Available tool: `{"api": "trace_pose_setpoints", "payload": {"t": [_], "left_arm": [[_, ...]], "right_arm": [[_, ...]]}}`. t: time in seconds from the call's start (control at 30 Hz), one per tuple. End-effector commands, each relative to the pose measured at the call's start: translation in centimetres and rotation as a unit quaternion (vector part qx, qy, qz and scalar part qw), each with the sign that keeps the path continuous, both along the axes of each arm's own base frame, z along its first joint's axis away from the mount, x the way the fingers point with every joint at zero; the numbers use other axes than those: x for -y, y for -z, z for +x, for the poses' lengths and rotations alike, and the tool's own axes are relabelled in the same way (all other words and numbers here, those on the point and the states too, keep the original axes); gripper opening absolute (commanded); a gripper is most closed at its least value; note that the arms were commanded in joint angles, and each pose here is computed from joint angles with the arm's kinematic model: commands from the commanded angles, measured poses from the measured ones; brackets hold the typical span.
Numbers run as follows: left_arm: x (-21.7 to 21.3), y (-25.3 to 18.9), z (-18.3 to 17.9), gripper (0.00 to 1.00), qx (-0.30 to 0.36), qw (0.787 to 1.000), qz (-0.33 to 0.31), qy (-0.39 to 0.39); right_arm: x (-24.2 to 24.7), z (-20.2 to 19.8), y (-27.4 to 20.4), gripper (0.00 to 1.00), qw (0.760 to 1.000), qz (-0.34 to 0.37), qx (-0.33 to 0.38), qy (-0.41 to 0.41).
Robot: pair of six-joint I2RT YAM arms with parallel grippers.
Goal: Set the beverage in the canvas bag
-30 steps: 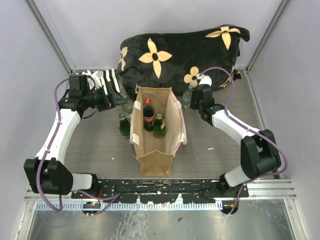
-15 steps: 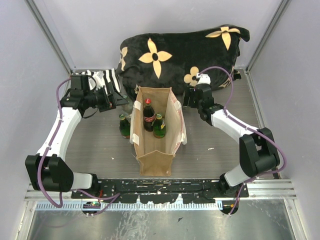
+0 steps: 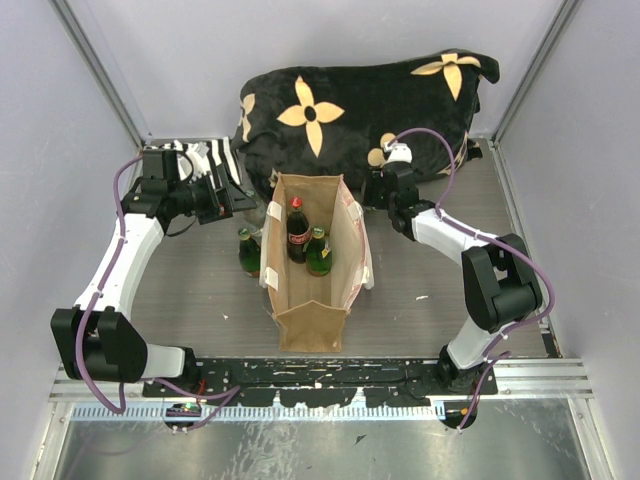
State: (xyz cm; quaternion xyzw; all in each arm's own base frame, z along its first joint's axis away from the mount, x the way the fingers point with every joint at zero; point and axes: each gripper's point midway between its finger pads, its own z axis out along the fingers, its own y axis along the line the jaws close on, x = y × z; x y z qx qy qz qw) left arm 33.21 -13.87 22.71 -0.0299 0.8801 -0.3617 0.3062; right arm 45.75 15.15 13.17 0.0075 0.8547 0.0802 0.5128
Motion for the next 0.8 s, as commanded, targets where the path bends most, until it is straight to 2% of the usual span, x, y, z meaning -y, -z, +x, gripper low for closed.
{"api": "trace_pose_setpoints", "payload": {"t": [0.0, 0.2, 0.47, 0.63, 0.7, 0.77], "left_arm": [[0.1, -1.4, 0.2, 0.96, 0.020, 1.000, -0.005, 0.011], [0.2, -1.2, 0.2, 0.96, 0.018, 1.000, -0.006, 0.012], [0.3, -1.0, 0.2, 0.96, 0.014, 1.000, -0.009, 0.013], [0.3, -1.0, 0.2, 0.96, 0.014, 1.000, -0.008, 0.013], [0.3, -1.0, 0.1, 0.96, 0.012, 1.000, -0.008, 0.014], [0.2, -1.0, 0.1, 0.96, 0.012, 1.000, -0.007, 0.013]], "right_arm": [[-0.8, 2.0, -4.5, 0.56, 0.997, 0.030, 0.071, 0.001], [-1.1, 2.2, -6.8, 0.68, 0.995, 0.039, 0.094, -0.005], [-1.4, 2.9, -7.0, 0.69, 0.994, 0.030, 0.100, -0.015], [-1.8, 3.8, -6.5, 0.63, 0.995, 0.030, 0.097, -0.017], [-2.0, 4.1, -6.4, 0.57, 0.995, 0.030, 0.097, -0.018], [-2.2, 4.3, -6.3, 0.47, 0.995, 0.031, 0.095, -0.019]]}}
